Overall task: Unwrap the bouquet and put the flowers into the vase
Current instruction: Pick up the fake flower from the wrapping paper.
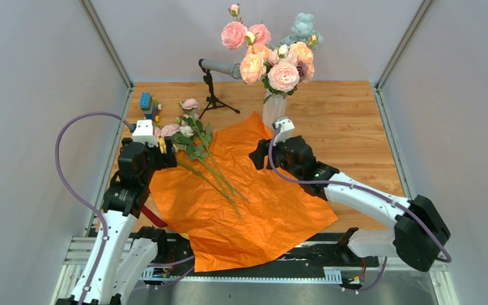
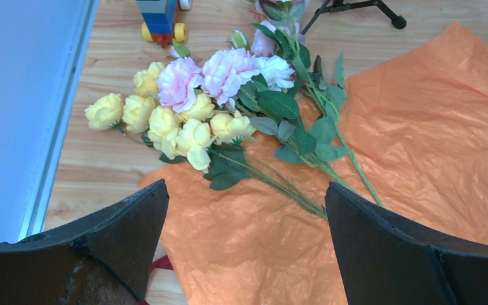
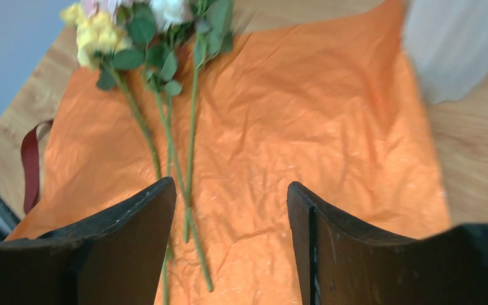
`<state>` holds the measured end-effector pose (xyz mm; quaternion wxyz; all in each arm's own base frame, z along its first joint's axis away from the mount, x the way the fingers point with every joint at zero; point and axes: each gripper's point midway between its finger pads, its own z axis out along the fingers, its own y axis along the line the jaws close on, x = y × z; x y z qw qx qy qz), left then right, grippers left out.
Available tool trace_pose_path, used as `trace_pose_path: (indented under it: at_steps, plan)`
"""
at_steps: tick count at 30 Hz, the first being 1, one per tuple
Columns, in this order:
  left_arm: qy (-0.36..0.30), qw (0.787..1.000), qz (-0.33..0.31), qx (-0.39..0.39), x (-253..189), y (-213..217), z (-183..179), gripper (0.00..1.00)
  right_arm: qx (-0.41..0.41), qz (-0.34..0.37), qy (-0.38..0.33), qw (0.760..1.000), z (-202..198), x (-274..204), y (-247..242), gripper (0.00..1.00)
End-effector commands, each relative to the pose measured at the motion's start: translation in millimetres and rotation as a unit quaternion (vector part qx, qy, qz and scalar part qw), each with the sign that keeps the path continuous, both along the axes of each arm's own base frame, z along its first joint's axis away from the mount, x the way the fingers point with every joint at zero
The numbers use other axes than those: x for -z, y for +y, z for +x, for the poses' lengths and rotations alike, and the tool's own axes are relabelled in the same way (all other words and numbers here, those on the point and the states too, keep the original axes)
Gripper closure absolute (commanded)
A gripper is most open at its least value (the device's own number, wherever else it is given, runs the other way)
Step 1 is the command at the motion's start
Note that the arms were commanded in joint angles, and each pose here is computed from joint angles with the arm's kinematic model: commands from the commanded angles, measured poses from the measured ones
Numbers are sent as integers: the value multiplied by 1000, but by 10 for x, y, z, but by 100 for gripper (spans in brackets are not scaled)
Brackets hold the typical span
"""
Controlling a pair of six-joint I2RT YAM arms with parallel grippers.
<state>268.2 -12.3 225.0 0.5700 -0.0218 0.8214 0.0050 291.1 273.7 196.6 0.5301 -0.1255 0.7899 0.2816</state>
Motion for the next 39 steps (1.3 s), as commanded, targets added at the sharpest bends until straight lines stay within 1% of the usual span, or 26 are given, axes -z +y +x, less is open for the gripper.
trace_pose_path:
  at_steps: [1, 4, 6, 9, 10, 11, 14, 15, 20, 24, 25, 30, 36, 39]
  plan:
    - [-41, 999, -35, 11, -327, -95, 100, 0, -66, 9, 44, 997, -89, 2, 484, 37]
    - [-49, 998, -37, 13, -462, -111, 164, 0, -92, -16, 53, 994, -33, 137, 752, 38]
    - [-57, 998, -34, 10, -523, -102, 214, 0, -117, -30, 69, 990, -3, 267, 933, 40]
    - [-69, 997, -24, 0, -585, -56, 280, 0, -132, -50, 94, 986, 113, 463, 1147, 43]
    - [-70, 997, -19, -3, -590, -40, 300, 0, -135, -52, 97, 985, 159, 503, 1214, 44]
    - [-71, 997, -14, -7, -585, -23, 321, 0, -137, -67, 112, 982, 188, 648, 1261, 45]
    - [-66, 998, -3, -10, -533, 2, 340, 0, -147, -78, 120, 979, 311, 778, 1435, 46]
    - [-63, 998, -2, -10, -501, 3, 342, 0, -148, -77, 115, 979, 383, 752, 1511, 46]
    - [-56, 998, -2, -3, -441, -16, 328, 0, -135, -88, 116, 980, 662, 920, 1744, 49]
    - [-51, 999, 4, -2, -413, -11, 317, 0, -110, -91, 118, 983, 881, 1051, 1882, 52]
    - [-51, 999, 6, -2, -411, -5, 317, 0, -103, -93, 122, 983, 930, 1129, 1907, 52]
    - [-49, 999, 8, -2, -398, -1, 309, 0, -69, -93, 116, 987, 1154, 1208, 2003, 50]
    - [-49, 999, 7, 0, -397, -6, 298, 0, -45, -101, 112, 988, 1317, 1312, 2056, 49]
    - [-50, 999, 7, 0, -404, -7, 292, 0, -48, -101, 112, 987, 1358, 1364, 2121, 48]
